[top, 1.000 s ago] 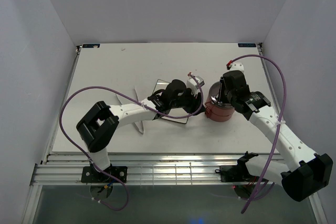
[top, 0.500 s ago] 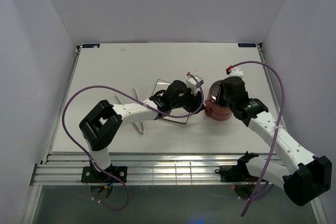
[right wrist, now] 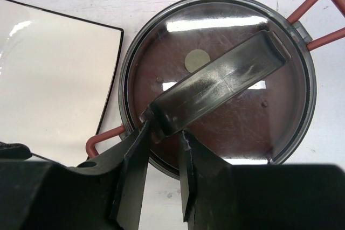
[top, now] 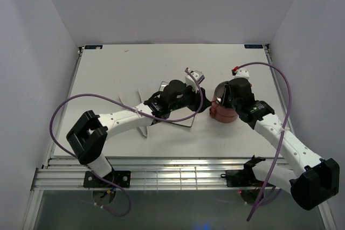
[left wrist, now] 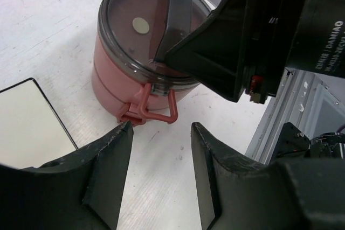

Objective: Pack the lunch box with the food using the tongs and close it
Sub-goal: Close the box lid on the packing box.

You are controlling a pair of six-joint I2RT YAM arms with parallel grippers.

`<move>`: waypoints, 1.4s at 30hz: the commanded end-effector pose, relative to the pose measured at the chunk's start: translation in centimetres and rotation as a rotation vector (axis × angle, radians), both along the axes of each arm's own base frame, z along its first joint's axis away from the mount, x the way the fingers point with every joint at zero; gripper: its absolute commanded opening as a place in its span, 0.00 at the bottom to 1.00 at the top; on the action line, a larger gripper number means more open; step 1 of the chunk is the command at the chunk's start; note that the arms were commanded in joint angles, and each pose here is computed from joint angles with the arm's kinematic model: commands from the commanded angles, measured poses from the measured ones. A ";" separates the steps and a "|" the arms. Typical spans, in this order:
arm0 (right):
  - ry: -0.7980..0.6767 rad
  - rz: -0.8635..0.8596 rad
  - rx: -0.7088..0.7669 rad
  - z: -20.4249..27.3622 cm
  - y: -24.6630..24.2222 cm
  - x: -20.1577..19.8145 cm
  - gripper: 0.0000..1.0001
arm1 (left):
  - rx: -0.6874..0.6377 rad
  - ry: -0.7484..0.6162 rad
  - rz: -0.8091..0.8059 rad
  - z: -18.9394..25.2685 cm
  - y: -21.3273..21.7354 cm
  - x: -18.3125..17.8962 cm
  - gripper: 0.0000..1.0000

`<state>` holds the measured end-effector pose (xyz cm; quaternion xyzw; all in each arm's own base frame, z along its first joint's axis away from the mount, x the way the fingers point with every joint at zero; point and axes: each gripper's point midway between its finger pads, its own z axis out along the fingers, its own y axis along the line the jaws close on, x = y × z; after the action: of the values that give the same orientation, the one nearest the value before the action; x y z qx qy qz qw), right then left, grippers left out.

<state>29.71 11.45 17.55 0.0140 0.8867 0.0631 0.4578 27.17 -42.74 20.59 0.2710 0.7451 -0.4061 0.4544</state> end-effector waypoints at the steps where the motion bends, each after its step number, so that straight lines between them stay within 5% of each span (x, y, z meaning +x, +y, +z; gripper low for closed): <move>1: 0.055 0.011 -0.019 -0.2 -0.4 -1.1 0.33 | 0.011 -0.002 0.051 0.5 1.0 0.1 0.58; 8: 0.058 0.077 -0.028 3.1 -1.1 -3.8 0.36 | 0.025 -0.043 0.104 1.6 2.3 0.7 0.61; 16: 0.162 0.265 0.023 -0.8 1.4 -6.3 0.14 | 0.039 -0.072 0.133 3.3 4.6 0.0 0.62; 31: 0.148 0.316 0.073 -1.0 4.0 -3.9 0.16 | -0.099 -0.194 0.203 10.3 9.6 -2.3 0.66; 42: 0.115 0.304 0.074 -0.2 4.4 -2.4 0.16 | -0.079 -0.187 0.217 9.5 9.3 -1.7 0.67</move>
<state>25.73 15.06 14.93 -0.0961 0.9189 0.1501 0.3520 25.31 -33.58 30.41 0.2081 0.7044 -0.3650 0.5721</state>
